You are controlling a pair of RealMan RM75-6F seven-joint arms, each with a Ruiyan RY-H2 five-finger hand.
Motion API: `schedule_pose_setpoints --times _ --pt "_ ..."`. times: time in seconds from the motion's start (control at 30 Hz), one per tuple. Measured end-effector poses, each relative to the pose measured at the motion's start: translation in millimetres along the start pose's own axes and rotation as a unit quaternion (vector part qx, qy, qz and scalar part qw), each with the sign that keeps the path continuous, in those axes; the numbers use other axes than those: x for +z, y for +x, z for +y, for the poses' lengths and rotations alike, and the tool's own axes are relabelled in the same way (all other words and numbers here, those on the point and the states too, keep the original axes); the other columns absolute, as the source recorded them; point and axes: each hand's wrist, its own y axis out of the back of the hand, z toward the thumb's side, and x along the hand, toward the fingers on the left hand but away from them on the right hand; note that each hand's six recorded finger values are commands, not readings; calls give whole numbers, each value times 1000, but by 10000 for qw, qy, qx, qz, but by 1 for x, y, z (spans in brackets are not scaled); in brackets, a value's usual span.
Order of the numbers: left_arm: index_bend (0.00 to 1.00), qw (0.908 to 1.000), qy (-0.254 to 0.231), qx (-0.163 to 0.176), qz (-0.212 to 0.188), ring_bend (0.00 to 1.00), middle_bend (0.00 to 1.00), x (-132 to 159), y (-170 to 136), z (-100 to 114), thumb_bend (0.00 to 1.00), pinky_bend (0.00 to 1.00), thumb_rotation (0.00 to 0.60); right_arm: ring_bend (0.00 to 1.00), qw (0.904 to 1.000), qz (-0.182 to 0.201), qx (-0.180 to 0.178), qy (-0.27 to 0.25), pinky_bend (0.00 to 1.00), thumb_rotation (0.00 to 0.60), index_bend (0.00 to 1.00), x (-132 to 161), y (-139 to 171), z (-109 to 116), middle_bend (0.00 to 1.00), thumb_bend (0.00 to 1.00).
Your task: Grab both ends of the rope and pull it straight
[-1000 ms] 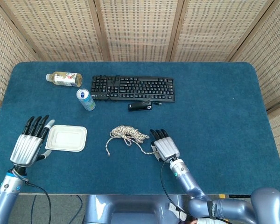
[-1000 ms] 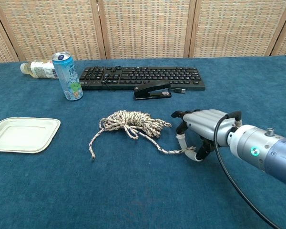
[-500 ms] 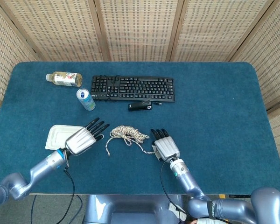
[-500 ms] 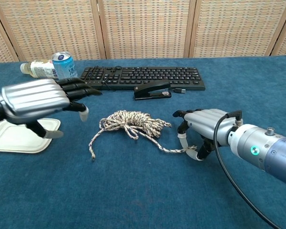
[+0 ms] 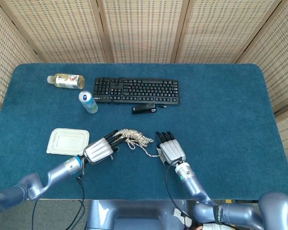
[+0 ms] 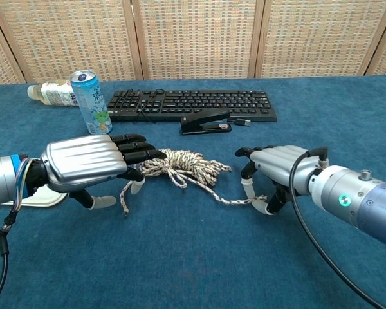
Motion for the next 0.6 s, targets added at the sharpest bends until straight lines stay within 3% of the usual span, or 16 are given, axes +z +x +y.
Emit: schedule_pose_setpoints --times 0.6 --pt "480 9999 -39 -82 -96 0 0 18 12 -9 383 0 600 0 10000 -27 5 -14 0 600 673 -5 1 -2 3 471"
